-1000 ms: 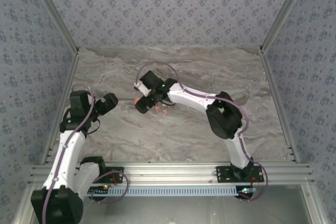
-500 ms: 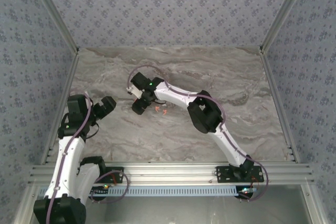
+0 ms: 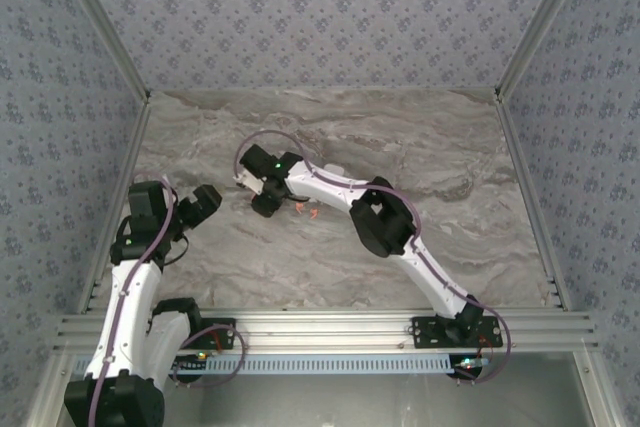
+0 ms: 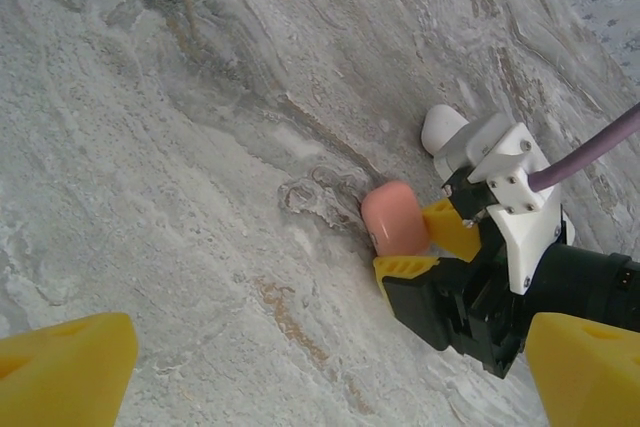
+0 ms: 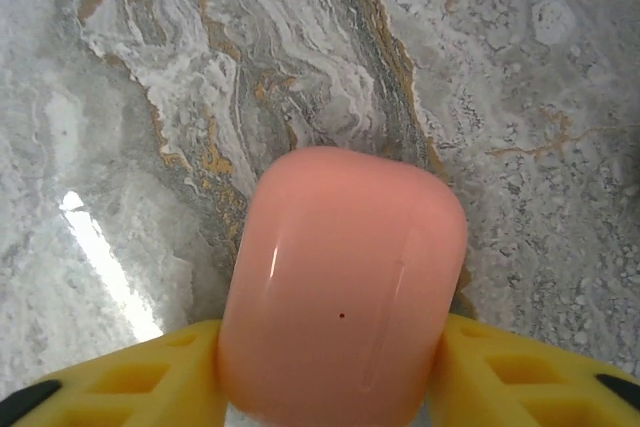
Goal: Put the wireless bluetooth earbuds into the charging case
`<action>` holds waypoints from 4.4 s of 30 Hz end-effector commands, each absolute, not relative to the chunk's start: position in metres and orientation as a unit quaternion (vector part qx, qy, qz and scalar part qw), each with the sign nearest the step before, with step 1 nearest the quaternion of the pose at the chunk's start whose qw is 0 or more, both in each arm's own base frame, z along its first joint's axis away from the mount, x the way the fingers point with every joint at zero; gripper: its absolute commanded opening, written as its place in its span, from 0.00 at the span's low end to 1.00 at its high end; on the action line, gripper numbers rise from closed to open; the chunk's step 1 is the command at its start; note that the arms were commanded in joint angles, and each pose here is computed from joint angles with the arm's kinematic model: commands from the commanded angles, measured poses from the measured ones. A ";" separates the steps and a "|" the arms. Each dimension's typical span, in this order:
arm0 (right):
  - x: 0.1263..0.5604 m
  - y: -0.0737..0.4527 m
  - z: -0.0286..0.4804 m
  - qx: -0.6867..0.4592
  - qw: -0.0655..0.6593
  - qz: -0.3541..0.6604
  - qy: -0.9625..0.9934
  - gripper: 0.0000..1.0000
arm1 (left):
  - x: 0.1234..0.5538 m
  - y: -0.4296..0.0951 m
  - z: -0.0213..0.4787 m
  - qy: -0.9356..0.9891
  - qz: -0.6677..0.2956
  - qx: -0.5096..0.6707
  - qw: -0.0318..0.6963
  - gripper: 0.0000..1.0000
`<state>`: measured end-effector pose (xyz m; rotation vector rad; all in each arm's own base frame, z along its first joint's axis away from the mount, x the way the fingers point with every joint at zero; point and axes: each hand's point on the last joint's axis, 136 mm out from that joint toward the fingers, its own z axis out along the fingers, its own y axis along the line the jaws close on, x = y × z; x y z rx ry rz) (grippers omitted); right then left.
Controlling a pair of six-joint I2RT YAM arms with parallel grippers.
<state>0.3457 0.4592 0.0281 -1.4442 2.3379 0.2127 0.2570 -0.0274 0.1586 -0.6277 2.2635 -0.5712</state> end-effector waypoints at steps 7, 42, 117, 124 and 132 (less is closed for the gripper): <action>0.336 0.421 0.112 -0.506 0.301 0.088 0.803 0.38 | 0.255 -0.066 0.188 0.850 -0.335 -0.172 0.369 0.92; 0.214 0.293 0.282 -0.536 0.510 0.026 0.672 0.37 | 0.207 -0.281 0.314 0.730 -0.586 0.223 0.270 0.66; 0.267 0.289 0.355 -0.275 0.511 0.396 0.712 0.90 | 0.200 -0.265 0.351 0.575 -0.516 0.280 0.570 0.00; 0.279 0.288 0.359 -0.271 0.510 0.396 0.714 0.88 | 0.197 -0.266 0.352 0.573 -0.516 0.287 0.568 0.00; 0.273 0.284 0.373 -0.279 0.514 0.405 0.702 0.88 | 0.202 -0.265 0.348 0.585 -0.505 0.282 0.569 0.00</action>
